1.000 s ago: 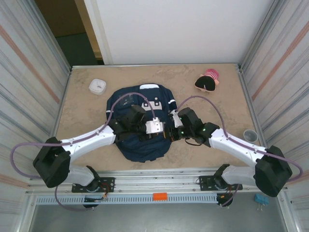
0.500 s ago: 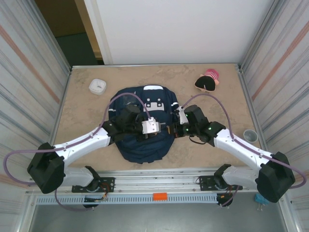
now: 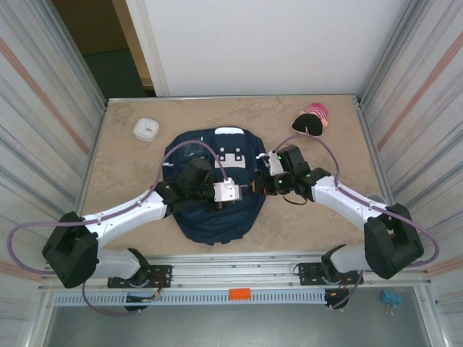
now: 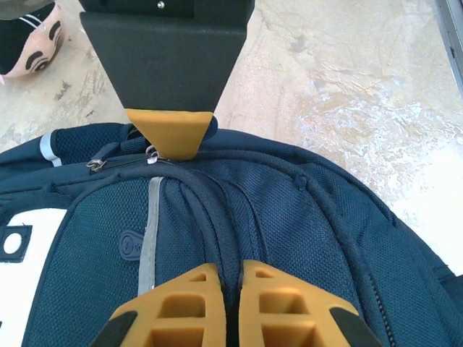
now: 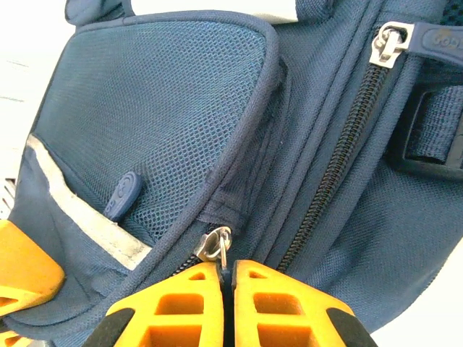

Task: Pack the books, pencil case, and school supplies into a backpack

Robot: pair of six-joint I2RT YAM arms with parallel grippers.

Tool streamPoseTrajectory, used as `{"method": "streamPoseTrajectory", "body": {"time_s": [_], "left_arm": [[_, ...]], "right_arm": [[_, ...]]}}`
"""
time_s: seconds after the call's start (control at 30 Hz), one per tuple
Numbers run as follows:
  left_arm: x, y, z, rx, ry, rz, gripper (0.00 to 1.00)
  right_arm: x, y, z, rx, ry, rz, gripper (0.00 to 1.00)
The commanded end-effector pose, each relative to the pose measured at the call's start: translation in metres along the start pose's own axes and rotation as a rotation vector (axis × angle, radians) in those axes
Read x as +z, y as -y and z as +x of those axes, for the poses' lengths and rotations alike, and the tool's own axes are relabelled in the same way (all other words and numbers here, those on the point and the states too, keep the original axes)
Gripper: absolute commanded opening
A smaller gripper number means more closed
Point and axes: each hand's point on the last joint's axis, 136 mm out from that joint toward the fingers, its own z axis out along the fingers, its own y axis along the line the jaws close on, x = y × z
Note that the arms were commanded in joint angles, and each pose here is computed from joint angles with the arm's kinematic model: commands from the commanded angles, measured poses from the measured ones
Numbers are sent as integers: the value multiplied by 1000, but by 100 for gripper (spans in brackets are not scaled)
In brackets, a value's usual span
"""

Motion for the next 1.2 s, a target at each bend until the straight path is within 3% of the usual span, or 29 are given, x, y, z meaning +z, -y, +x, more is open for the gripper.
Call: {"method": "streamPoseTrajectory", "body": {"time_s": [0.0,0.03,0.1,0.13,0.33,0.5,0.63,0.77,0.93,1.17], "left_arm": [[-9,32,-7,-36,38,114,17],[-10,27,-8,-67,38,89,31],[-17,14,-15,-158,47,21,52],[-24,2,-20,-229,54,-35,62],[-72,-60,-24,-678,116,-366,78],[-110,-84,13,-1006,133,-539,79],[-110,-77,56,-1182,119,-579,78],[-94,-56,110,-1277,35,-638,78],[-67,-15,189,-1376,-107,-721,74],[-41,-5,207,-1398,-153,-686,73]], "right_arm": [[-20,47,-45,31,178,219,13],[-26,41,-46,24,185,208,30],[-42,31,-48,13,206,195,51],[-51,24,-50,3,219,186,55],[-77,-44,-55,-107,254,-5,53],[-61,-81,-51,-172,219,-56,48],[-28,-80,-44,-118,220,-85,49],[23,-39,-16,-7,145,-39,48],[75,41,29,123,66,132,48],[87,68,44,177,50,180,46]]}}
